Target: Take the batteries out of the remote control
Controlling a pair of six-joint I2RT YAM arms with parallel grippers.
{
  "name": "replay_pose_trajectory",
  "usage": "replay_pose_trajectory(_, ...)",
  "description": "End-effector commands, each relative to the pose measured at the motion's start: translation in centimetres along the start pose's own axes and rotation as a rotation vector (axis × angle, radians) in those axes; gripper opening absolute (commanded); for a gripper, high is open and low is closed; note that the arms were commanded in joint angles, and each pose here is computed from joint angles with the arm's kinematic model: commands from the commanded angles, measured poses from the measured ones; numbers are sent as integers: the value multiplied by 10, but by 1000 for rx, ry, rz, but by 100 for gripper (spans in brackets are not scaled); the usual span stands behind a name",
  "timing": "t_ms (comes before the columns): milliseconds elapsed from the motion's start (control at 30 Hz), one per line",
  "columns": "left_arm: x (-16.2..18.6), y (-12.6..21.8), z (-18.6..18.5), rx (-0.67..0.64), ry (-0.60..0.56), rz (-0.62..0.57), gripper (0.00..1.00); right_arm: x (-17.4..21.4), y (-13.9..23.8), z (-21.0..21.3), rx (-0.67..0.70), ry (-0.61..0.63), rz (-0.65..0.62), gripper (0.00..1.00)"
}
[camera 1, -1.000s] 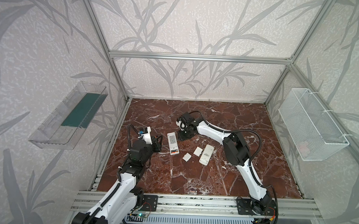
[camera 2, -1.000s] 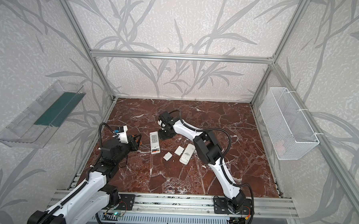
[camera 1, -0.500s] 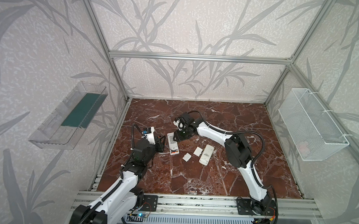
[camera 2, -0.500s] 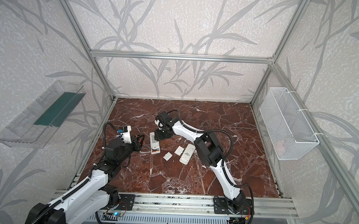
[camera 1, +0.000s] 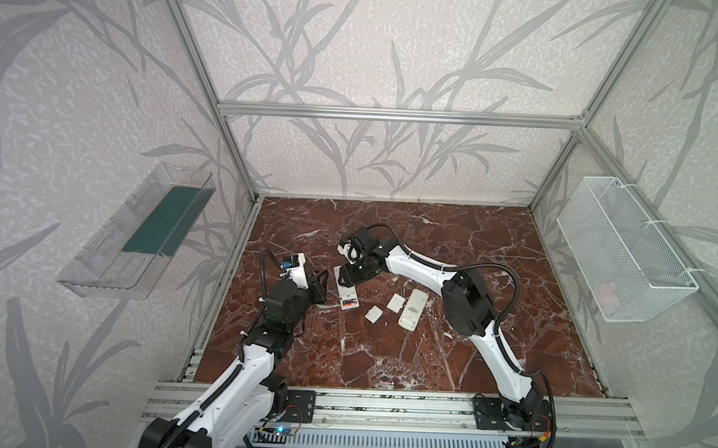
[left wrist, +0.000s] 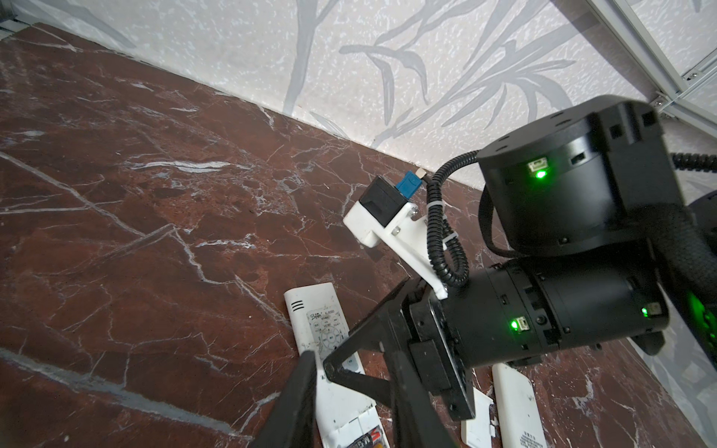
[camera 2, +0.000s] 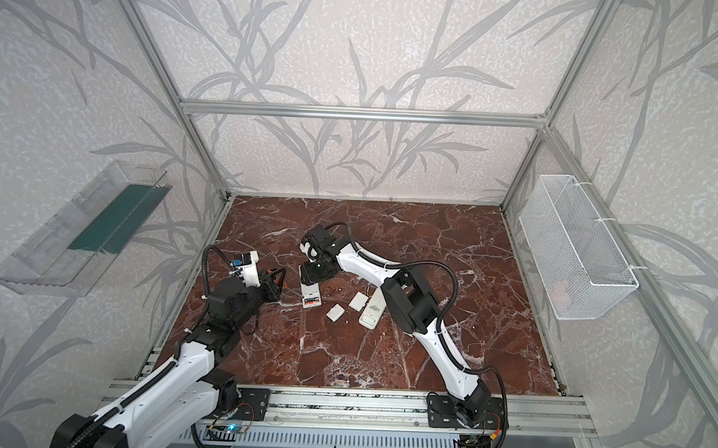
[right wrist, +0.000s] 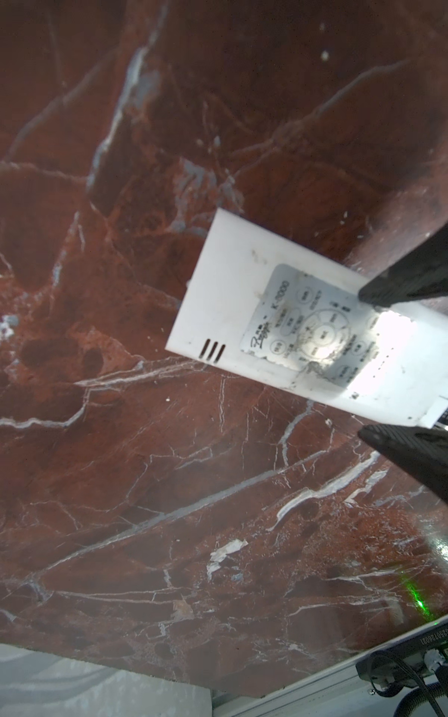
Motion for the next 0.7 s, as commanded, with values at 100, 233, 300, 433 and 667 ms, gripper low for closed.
replay_pose_trajectory(100,-3,-3,-3,-4,35,-6,0,21,-19,-10,37,-19,99,50)
replay_pose_trajectory(233,1,-2,-1,-32,30,13,0,22,-20,-8,37,-15,102,50)
replay_pose_trajectory(300,2,-2,-2,-51,17,29,0,24,-22,-9,39,-14,109,50)
replay_pose_trajectory(433,8,-2,-2,-86,13,44,0,27,-24,-10,44,-19,123,50)
replay_pose_trajectory(667,21,-8,-25,-208,-160,140,0,36,-30,-13,70,-41,161,49)
Point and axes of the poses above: each gripper's point midway between its finger pads, its own y axis back along the fingers, its own z axis along the line the jaws close on, x = y × z, the point moved 8 cm from there along y, back along the fingers, and after that the axes turned 7 degrees about y, right-handed, at the moved point
